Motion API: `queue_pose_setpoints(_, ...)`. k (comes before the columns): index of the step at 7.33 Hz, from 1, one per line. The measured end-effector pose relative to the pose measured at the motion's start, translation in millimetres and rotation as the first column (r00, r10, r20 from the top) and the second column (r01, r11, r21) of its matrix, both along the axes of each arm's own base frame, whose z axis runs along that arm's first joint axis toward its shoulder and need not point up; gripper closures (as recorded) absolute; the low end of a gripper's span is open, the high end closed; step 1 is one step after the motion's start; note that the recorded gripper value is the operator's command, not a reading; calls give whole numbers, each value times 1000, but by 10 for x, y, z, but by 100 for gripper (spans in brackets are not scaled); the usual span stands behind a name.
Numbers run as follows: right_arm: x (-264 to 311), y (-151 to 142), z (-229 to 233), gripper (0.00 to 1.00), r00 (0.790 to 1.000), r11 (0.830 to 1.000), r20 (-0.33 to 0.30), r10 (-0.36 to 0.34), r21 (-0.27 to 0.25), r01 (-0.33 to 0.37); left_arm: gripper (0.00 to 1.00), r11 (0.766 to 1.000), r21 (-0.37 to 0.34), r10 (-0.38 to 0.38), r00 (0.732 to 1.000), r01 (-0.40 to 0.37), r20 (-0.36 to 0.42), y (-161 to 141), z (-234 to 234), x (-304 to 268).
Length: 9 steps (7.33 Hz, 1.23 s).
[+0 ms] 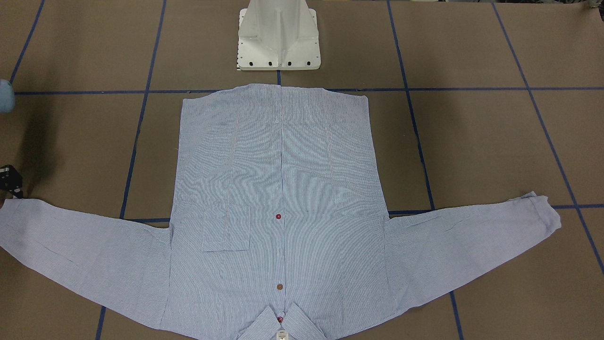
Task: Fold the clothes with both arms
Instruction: 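Close the right gripper on the sleeve cuff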
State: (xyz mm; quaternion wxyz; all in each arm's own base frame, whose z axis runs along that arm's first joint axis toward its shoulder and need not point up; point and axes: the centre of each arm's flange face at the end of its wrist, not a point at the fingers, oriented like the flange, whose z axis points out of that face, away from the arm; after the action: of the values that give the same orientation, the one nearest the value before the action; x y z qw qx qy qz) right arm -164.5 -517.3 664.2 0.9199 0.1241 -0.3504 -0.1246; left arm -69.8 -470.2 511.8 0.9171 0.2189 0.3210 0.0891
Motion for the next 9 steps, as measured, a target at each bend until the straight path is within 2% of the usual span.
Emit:
queue_pose_setpoints(2,-56,-46,-36,36,1000,1000,-2,-7,10,7,0,1000,0,0,1000,0,0,0,0,0)
queue_pose_setpoints(3,-76,-69,-49,39,1000,1000,-5,-9,16,9,0,1000,-1,0,1000,0,0,0,4,-1)
queue_pose_setpoints(4,-82,-80,-51,46,1000,1000,-7,-10,19,10,0,1000,-2,0,1000,0,0,-1,6,0)
queue_pose_setpoints(6,-94,-109,-78,78,1000,1000,-7,-11,24,11,0,1000,-3,0,1000,0,0,-1,10,2)
queue_pose_setpoints(7,-96,-116,-85,100,1000,1000,-7,-10,25,10,0,1000,-4,0,1000,0,0,-1,13,1)
queue_pose_setpoints(9,-88,-123,-88,100,1000,1000,-8,-8,24,8,0,1000,-4,0,1000,0,0,-1,15,0)
